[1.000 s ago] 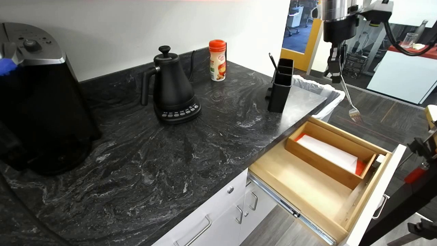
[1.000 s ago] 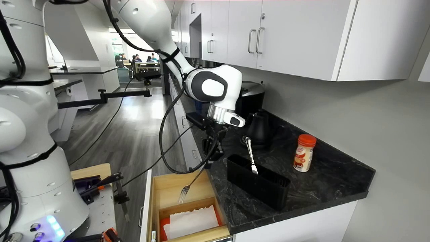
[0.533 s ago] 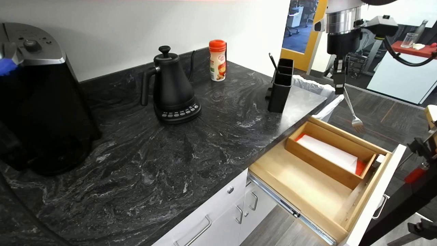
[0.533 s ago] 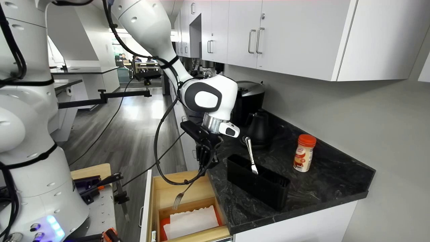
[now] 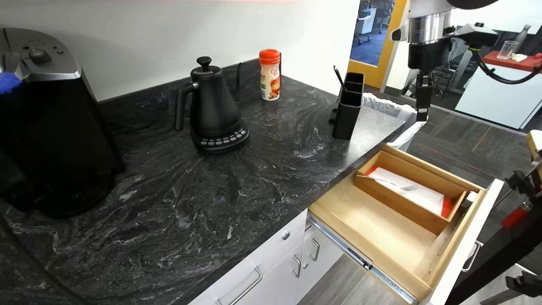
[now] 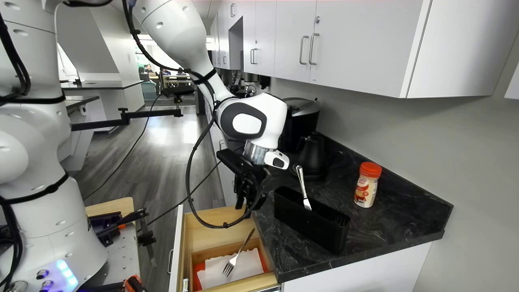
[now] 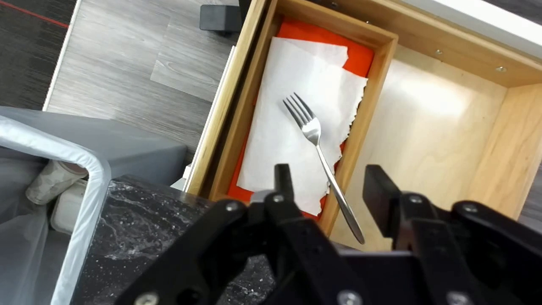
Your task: Remove the fork from the black rack on the countertop and put it in the small compartment in the drawer
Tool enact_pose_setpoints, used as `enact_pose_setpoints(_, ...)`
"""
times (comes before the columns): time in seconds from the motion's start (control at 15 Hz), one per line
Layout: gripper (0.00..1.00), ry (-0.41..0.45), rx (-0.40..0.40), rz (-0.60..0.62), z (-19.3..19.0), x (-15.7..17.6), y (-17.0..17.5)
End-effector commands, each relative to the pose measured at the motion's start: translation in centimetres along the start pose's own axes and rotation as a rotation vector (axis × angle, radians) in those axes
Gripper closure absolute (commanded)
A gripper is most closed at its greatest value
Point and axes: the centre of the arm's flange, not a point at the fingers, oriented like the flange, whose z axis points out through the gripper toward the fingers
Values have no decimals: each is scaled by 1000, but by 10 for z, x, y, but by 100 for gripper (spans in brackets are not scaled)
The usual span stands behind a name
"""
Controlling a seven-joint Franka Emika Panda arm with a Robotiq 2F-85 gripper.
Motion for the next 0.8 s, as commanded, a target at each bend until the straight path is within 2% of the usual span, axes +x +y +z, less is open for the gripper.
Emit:
enact_pose_setpoints(0.0, 22, 38, 30, -6, -11, -10, 7)
enact_pose_setpoints(0.2, 2, 46, 65, 17, -14, -11, 9)
enact_pose_setpoints(0.47, 0, 59, 101, 64, -14, -15, 14)
enact_pose_setpoints(0.53, 0, 34, 73, 53, -5, -2, 9)
enact_pose_setpoints(0.73, 0, 37, 82, 66, -5, -3, 12)
